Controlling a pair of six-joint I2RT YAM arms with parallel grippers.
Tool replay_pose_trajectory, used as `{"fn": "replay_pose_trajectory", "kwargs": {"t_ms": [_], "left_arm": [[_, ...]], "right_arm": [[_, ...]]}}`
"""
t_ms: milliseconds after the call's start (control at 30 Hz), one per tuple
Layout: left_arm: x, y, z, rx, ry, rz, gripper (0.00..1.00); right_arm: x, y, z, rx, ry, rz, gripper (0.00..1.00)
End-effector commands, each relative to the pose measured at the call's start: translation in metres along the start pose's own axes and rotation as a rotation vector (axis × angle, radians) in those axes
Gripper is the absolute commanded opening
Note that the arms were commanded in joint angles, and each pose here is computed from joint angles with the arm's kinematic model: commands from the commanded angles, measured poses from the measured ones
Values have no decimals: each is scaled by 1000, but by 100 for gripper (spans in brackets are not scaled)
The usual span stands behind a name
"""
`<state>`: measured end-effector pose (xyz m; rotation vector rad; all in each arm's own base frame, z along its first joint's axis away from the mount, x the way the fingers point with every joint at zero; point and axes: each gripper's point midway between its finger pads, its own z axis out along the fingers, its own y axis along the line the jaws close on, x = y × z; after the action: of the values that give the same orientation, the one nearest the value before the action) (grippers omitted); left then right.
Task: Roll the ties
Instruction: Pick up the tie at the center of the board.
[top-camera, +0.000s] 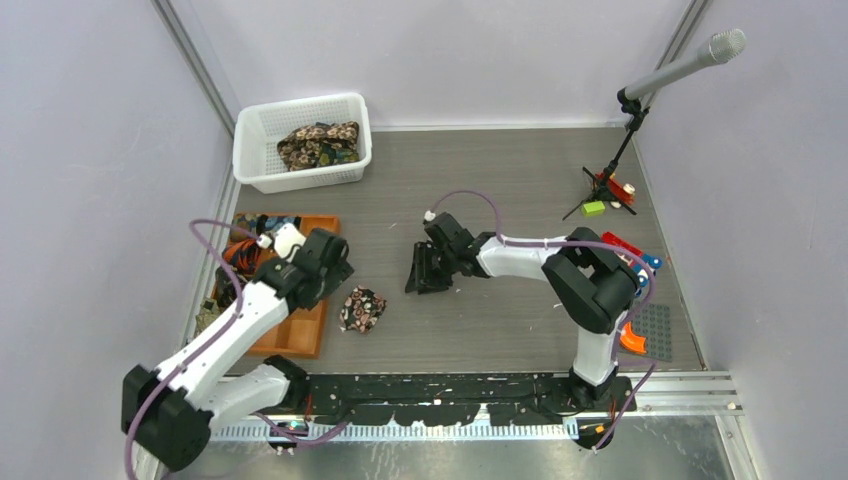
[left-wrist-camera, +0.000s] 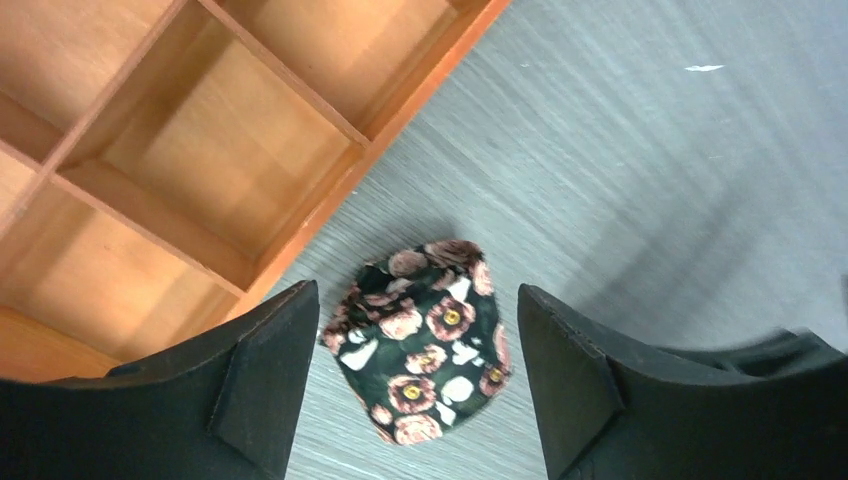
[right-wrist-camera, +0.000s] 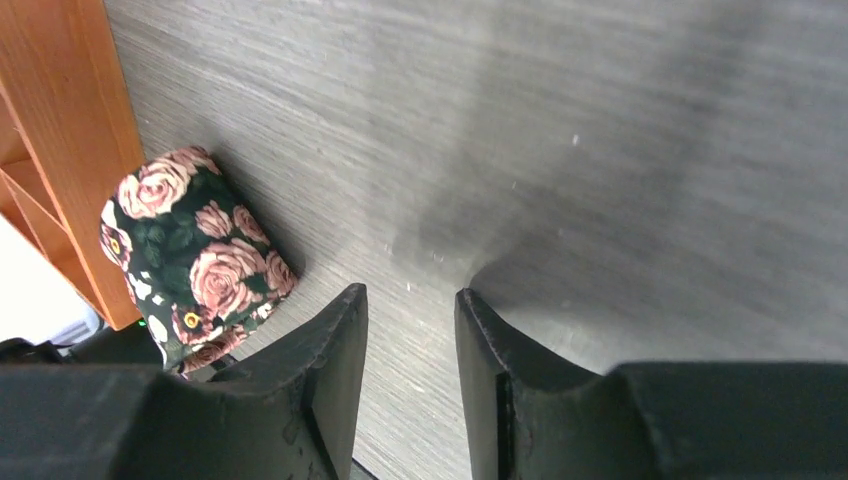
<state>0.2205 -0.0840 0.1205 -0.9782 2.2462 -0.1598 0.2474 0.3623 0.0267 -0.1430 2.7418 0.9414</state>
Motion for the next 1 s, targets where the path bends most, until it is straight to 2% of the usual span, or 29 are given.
{"fn": "replay_pose_trajectory", "kwargs": {"t_ms": [0, 67, 133, 200, 267, 367, 500, 633, 733, 967], "left_arm": [[10, 10, 14, -78, 120, 260, 74], [14, 0, 11, -20, 151, 272, 76], [14, -22, 2, 119, 154, 275, 79], [8, -36, -8, 223, 134, 309, 88], [2, -36, -11, 255, 130, 402, 92], [1, -27, -4, 262, 222, 448, 81], [15, -34, 7, 375, 404, 428, 78], [28, -34, 21, 361, 511, 453, 60], [30, -27, 27, 301, 534, 439, 52], [32, -18, 39, 234, 526, 403, 52]], "right_arm": [[7, 9, -3, 47, -81, 5, 45], [9, 13, 1, 22, -57, 24, 50], [4, 23, -2, -71, -67, 54, 56], [3, 36, -9, -182, -90, 64, 68], [6, 46, -18, -256, -102, 48, 78], [12, 55, -29, -377, -140, 81, 81], [24, 70, -28, -479, -164, 116, 82], [41, 80, -19, -522, -159, 121, 83], [46, 79, -10, -520, -157, 147, 83], [51, 77, 8, -450, -209, 191, 83]]}}
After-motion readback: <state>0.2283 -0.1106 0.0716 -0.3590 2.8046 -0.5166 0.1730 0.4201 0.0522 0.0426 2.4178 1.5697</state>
